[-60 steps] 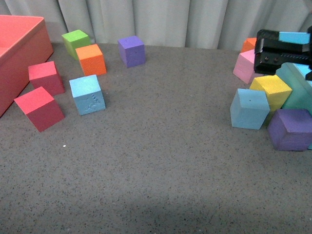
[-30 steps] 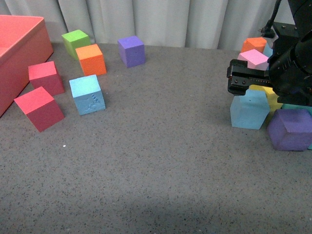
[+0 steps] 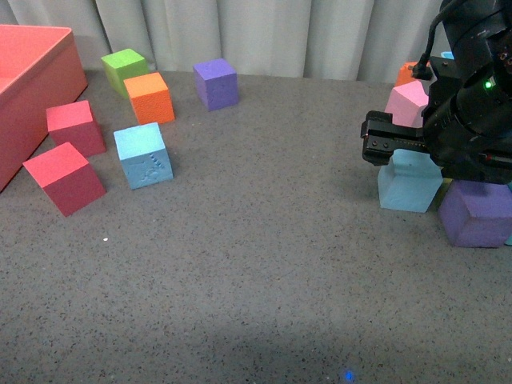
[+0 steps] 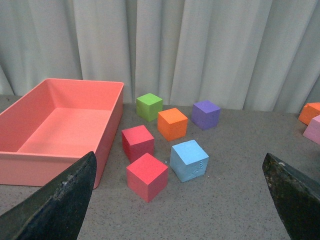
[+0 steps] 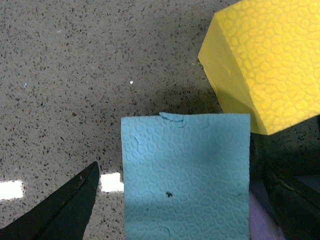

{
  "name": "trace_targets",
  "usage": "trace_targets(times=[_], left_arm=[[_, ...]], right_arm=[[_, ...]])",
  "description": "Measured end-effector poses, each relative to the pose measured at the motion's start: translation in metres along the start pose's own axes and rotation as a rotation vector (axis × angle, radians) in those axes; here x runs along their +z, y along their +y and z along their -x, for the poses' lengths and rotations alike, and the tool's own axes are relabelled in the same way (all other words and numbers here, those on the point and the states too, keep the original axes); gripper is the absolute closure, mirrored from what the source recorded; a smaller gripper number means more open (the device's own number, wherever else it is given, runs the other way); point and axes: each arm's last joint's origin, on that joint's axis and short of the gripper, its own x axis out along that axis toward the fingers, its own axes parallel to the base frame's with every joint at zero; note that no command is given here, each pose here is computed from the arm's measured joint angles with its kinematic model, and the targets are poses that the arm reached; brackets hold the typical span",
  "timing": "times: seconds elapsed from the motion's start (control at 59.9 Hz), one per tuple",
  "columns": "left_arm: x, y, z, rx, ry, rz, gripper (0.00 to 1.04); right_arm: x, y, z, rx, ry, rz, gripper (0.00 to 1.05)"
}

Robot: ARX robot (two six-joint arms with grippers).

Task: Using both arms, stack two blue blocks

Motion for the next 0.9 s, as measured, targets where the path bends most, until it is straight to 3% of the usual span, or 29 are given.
trace_targets(times=[0.117,0.267,0.417,0.902], left_arm=[[0.0,0.0,0.0,0.0,0.0,0.0,0.07],[0.0,0.0,0.0,0.0,0.0,0.0,0.07],[0.0,0.0,0.0,0.0,0.0,0.0,0.07],[0.0,0.0,0.0,0.0,0.0,0.0,0.07]], right_arm=[[0.002,0.001,-0.004,-0.008,0.018,0.0,0.11],[0.003,0.001,-0.009,-0.016,0.033,0.003,0.38],[0.004,0.0,-0.009,-0.015,0.04,-0.002,0.57],[0.006,0.015,0.0,0.051,0.03,0.028,0.65]])
